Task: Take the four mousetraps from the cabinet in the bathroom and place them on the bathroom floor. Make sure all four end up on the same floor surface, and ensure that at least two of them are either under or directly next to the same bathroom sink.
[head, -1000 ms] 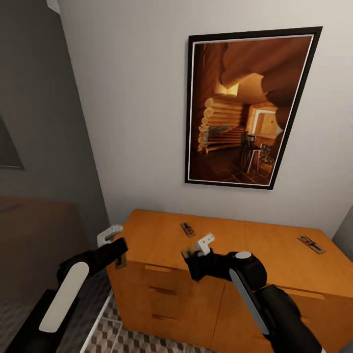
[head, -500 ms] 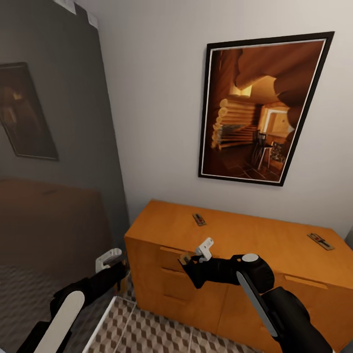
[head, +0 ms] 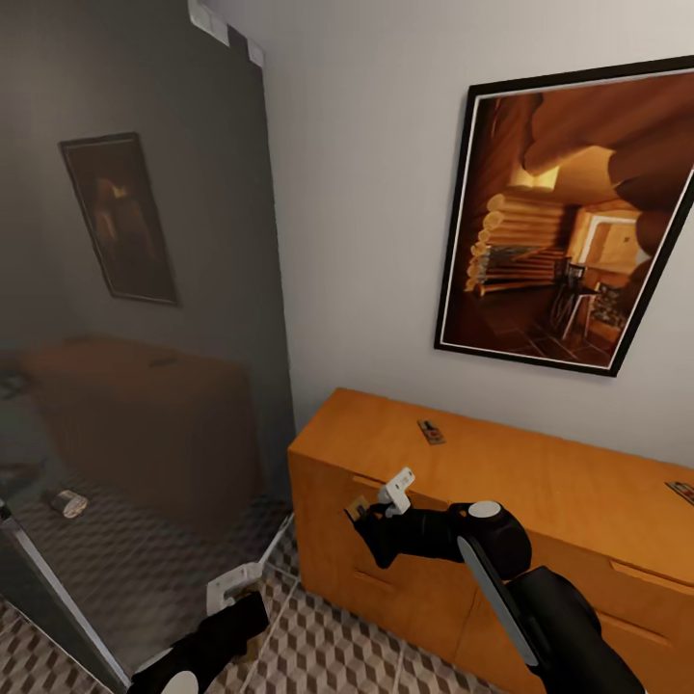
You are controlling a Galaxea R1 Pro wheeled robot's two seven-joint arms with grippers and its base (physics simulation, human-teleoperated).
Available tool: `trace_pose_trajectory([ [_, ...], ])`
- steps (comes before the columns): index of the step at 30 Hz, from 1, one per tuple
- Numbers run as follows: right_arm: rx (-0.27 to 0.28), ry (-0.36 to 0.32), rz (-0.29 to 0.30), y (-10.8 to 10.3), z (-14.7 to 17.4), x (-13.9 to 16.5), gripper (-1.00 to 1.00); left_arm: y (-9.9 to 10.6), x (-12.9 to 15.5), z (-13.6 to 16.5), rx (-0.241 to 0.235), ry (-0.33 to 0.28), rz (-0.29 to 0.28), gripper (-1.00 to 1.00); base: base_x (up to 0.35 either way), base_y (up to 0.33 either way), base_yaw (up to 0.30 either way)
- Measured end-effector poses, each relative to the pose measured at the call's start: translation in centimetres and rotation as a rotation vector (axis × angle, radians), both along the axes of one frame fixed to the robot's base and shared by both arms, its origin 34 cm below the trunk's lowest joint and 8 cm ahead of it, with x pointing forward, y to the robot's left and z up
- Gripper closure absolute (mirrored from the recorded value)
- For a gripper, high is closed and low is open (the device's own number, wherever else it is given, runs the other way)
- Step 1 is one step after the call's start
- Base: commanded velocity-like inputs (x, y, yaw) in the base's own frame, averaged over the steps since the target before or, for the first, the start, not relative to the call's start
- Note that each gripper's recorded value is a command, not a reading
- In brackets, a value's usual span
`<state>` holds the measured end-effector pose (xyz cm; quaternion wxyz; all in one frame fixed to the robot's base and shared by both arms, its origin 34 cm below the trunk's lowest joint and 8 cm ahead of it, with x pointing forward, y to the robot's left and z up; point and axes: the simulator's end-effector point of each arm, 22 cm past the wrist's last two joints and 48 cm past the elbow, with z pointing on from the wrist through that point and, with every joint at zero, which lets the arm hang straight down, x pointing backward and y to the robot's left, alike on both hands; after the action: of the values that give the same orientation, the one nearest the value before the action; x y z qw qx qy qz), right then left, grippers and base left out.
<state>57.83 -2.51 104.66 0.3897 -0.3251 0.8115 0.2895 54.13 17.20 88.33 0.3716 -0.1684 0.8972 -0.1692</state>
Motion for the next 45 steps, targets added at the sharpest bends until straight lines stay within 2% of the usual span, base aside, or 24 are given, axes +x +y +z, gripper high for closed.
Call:
trace_pose_trajectory([
  [4,-0.014,-0.004,0.004,0.3,-0.3,-0.2,1.0,0.0,0.0,-0.1,0.014,-0.003,-0.006,1.0,-0.201,-0.115,0.282],
  [10,-0.027,-0.009,0.01,1.5,-0.5,-0.5,1.0,1.7,0.8,0.5,0.025,-0.051,0.057,1.0,-0.295,-0.157,0.267],
  [15,-0.047,-0.022,-0.013,2.3,-0.9,-0.3,1.0,2.1,0.7,0.5,0.024,-0.058,0.074,1.0,-0.304,-0.158,0.279],
  [22,-0.064,-0.027,-0.002,3.3,-1.3,-0.9,1.0,2.6,0.4,0.3,0.022,-0.061,0.093,1.0,-0.235,-0.103,0.288],
  [24,-0.069,-0.027,0.007,3.7,-1.4,-1.2,1.0,4.0,0.3,0.3,0.019,-0.073,0.137,1.0,-0.068,-0.026,0.289],
  [27,-0.074,-0.026,0.017,4.0,-1.6,-1.5,1.0,7.2,-0.3,0.1,0.02,-0.08,0.225,1.0,-0.033,-0.013,0.29],
  [31,-0.08,-0.007,0.026,4.4,-2.4,-2.0,1.0,13.9,-2.5,-0.5,0.027,-0.065,0.401,1.0,-0.009,-0.004,0.29],
  [32,-0.078,0.041,0.032,5.5,-4.0,-2.4,1.0,16.3,-3.4,-0.8,-0.001,-0.051,0.48,1.0,-0.001,0.0,0.291],
  [33,-0.079,0.055,0.039,6.1,-4.5,-2.7,1.0,17.1,-3.6,-0.7,-0.022,-0.051,0.512,1.0,-0.001,0.0,0.291],
  [35,-0.086,0.066,0.059,7.0,-5.5,-3.4,1.0,18.2,-3.7,-0.5,-0.058,-0.051,0.556,1.0,0.0,0.0,0.291],
  [36,-0.107,0.069,0.069,7.7,-6.4,-3.9,1.0,19.0,-3.8,-0.3,-0.099,-0.049,0.594,1.0,0.0,0.0,0.291],
  [39,-0.154,0.059,0.052,8.6,-8.1,-3.9,1.0,20.0,-3.9,-0.5,-0.162,-0.045,0.647,1.0,0.0,0.0,0.291],
  [42,-0.199,0.08,0.032,9.3,-10.4,-4.1,1.0,21.0,-4.4,-1.1,-0.185,-0.024,0.699,1.0,0.0,0.0,0.291],
  [45,-0.207,0.094,0.035,9.9,-11.4,-4.4,1.0,21.4,-4.6,-1.6,-0.182,-0.009,0.718,1.0,0.0,0.0,0.291],
])
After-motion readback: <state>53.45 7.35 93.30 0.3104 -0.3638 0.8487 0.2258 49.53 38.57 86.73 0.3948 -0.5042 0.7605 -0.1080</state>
